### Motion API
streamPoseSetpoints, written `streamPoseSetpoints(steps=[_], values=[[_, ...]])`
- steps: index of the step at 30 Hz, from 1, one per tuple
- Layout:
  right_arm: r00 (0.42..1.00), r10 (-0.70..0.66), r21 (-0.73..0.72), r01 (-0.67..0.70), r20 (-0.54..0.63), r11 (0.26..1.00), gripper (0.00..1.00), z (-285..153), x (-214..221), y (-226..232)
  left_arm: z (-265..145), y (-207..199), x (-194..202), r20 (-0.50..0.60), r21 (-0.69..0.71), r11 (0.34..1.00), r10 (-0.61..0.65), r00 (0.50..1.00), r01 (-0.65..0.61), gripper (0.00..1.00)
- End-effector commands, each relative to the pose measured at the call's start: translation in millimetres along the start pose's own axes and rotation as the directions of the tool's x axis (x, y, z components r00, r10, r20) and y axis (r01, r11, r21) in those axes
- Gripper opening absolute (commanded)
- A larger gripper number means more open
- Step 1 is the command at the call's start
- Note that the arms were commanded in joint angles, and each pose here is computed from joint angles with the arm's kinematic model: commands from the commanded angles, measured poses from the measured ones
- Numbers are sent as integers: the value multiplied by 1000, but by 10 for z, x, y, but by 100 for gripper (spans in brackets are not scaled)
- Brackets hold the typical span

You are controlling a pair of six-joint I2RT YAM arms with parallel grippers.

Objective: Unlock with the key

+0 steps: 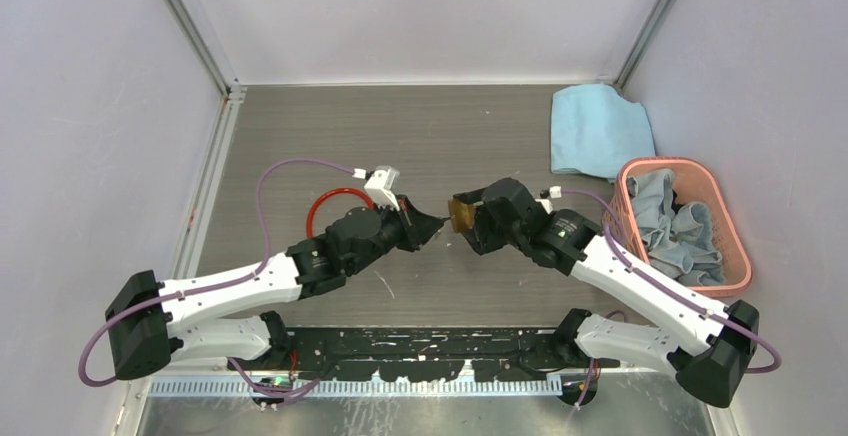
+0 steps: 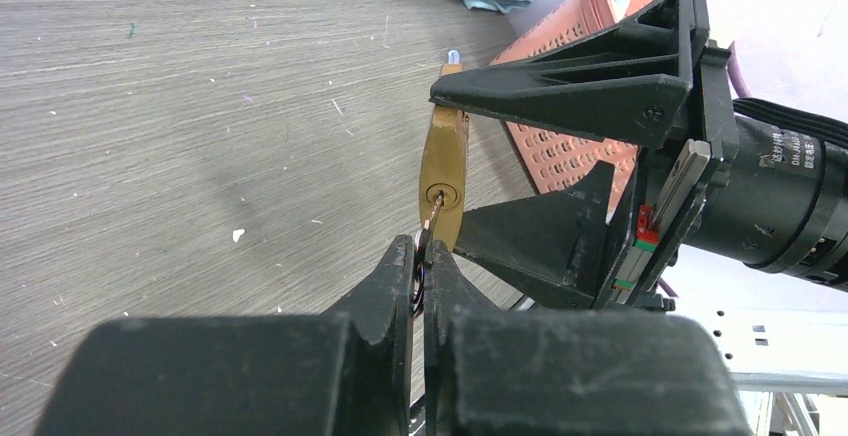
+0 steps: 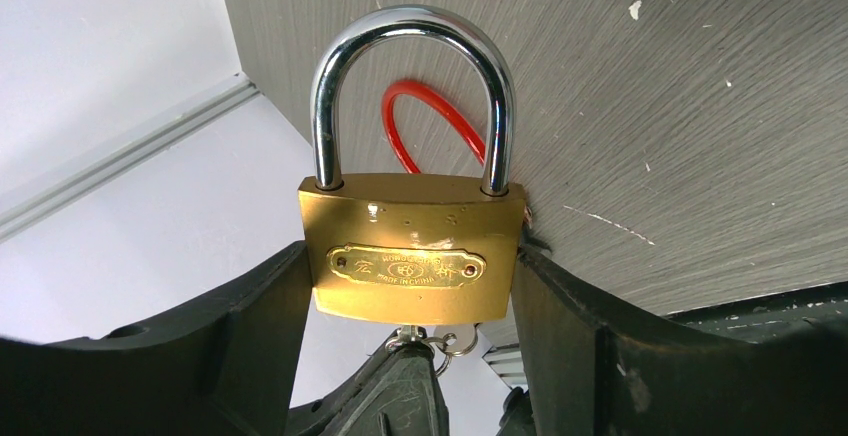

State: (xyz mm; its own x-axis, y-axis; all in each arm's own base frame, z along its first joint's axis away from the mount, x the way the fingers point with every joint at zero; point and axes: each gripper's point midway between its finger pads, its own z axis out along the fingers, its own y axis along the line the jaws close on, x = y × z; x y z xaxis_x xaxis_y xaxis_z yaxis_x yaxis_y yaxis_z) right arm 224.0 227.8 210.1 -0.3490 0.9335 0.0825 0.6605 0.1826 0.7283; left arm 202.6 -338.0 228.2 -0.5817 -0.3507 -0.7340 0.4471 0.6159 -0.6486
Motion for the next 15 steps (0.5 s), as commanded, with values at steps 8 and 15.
streamPoseSetpoints(steps=[8, 15], values=[[995, 59, -144, -70, -81, 987, 1, -160, 186, 454, 68, -294, -251, 79, 66, 998, -7, 997, 2, 0], [994, 46, -140, -61, -103, 988, 1, -169, 246, 452, 108, -302, -238, 80, 72, 997, -9, 997, 4, 0]])
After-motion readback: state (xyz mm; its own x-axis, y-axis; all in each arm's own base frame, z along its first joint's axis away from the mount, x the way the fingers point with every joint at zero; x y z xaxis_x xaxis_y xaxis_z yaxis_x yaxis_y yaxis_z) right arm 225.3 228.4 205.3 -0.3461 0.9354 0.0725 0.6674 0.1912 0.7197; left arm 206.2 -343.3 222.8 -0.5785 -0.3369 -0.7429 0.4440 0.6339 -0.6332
